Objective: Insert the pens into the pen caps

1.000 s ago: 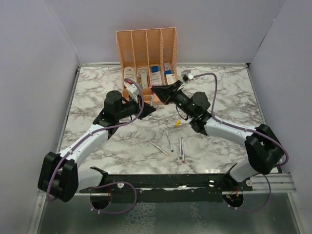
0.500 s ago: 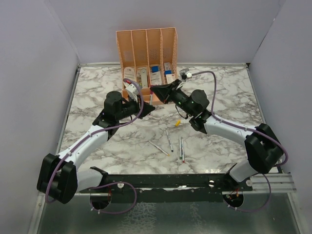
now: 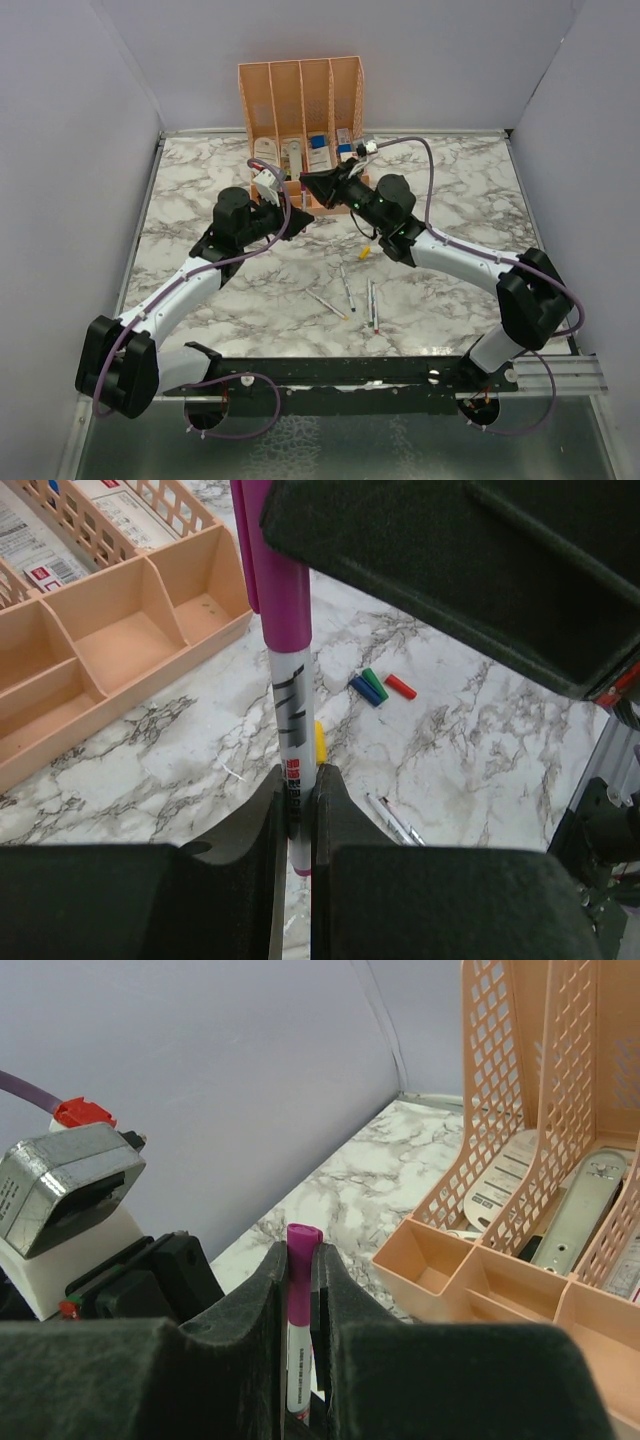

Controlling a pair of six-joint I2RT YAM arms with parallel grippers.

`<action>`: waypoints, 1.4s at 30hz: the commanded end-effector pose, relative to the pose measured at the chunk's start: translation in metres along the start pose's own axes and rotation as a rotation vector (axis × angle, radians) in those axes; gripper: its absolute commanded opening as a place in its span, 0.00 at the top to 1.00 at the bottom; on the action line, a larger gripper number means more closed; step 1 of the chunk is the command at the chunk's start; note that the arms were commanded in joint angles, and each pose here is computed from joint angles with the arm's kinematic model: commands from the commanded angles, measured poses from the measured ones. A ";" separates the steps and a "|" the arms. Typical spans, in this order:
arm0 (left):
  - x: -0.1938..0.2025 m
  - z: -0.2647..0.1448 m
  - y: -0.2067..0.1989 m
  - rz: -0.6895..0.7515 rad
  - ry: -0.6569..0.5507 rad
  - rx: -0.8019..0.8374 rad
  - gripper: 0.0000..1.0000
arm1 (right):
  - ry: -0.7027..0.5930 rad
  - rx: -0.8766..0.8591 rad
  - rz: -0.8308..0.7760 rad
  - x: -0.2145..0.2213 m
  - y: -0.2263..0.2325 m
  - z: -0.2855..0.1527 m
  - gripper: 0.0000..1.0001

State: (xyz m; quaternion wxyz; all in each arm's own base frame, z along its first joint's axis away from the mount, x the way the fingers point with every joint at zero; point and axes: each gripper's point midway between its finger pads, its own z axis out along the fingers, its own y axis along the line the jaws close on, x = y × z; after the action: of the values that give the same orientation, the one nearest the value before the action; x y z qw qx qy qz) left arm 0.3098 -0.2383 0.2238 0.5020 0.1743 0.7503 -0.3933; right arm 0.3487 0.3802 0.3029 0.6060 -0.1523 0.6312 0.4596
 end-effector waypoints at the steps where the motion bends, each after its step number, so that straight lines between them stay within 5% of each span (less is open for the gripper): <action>1: -0.099 -0.016 -0.028 0.149 -0.321 0.025 1.00 | 0.400 0.058 0.002 0.122 -0.008 -0.028 0.99; 10: -0.113 -0.022 -0.021 0.165 -0.367 -0.028 1.00 | 0.445 0.103 -0.025 0.134 -0.015 -0.033 0.99; 18: -0.070 -0.014 -0.009 0.126 -0.231 -0.031 1.00 | 0.370 0.092 -0.038 0.104 -0.006 -0.015 0.98; 26: 0.023 -0.022 0.023 0.055 0.057 -0.129 1.00 | 0.160 0.132 -0.074 0.020 0.008 0.003 0.60; 35: 0.081 -0.027 0.077 -0.041 0.291 -0.384 1.00 | -0.063 0.206 -0.126 -0.060 0.014 -0.022 0.48; 42: 0.101 -0.014 0.104 -0.118 0.388 -0.476 1.00 | -0.117 0.436 -0.015 -0.070 -0.023 -0.051 0.26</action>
State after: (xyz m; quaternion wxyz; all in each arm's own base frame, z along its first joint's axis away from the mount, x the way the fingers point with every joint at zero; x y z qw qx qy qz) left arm 0.3106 -0.1855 0.0970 0.3619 0.1106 0.8978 -0.2253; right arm 0.3340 0.3357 0.3752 0.6708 -0.0820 0.6406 0.3647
